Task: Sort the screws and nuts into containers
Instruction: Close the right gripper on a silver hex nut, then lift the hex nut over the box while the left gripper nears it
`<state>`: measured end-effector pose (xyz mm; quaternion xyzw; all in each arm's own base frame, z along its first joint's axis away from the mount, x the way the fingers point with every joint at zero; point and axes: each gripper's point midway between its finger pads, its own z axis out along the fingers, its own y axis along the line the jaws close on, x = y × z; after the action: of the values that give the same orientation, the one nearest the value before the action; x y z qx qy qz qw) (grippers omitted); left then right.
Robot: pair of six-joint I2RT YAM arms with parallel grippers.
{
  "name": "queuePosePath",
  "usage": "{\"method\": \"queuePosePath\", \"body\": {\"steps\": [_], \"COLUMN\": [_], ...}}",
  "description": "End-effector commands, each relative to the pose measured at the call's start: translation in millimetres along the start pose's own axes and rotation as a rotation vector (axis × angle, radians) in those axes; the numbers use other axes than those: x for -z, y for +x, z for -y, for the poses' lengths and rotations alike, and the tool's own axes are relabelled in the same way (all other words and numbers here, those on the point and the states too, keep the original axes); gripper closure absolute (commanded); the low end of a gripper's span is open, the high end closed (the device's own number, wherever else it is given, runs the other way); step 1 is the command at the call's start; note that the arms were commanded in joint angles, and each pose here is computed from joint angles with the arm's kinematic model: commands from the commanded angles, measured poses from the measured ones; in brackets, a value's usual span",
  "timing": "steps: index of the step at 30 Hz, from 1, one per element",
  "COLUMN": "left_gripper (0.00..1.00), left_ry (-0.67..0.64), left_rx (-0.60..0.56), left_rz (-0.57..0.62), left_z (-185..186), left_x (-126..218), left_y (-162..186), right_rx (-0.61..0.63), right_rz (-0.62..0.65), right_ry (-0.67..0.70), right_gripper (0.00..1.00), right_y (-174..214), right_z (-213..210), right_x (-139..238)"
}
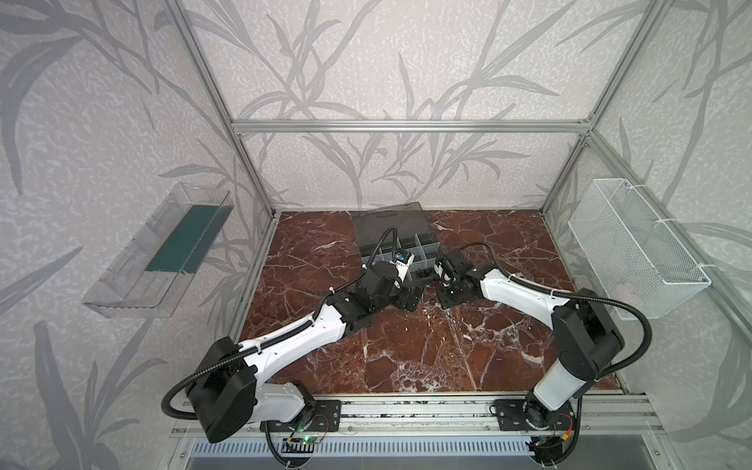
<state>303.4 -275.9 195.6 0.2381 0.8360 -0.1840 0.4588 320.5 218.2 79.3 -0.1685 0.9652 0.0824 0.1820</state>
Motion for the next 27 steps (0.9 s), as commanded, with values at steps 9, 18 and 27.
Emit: {"method": "queuePosePath", "body": {"steps": [9,18,27], "left_gripper": [0.01,0.01,0.01], "left_ry": [-0.204,-0.391,-0.421], "left_rx": [0.193,0.135,0.155], "left_rz": [0.115,0.165,0.147], "left_z": [-77.2,-128.3,-138.8], "left_x": [17.6,9.1,1.2], "left_y": [-53.0,-80.2,-56.7], "right_rx": [0.080,0.040,0.038], "right_rz": [0.258,0.386,0.311], "right_ry": [-0.005,-0.073,-0.153], "right_gripper": [0.82,0.81,0.81], "right_y": [-133.4,-229.9,-227.6], "right_z": [-18.4,-27.3,-45.4], "right_x": [66.0,67.3,16.4]}}
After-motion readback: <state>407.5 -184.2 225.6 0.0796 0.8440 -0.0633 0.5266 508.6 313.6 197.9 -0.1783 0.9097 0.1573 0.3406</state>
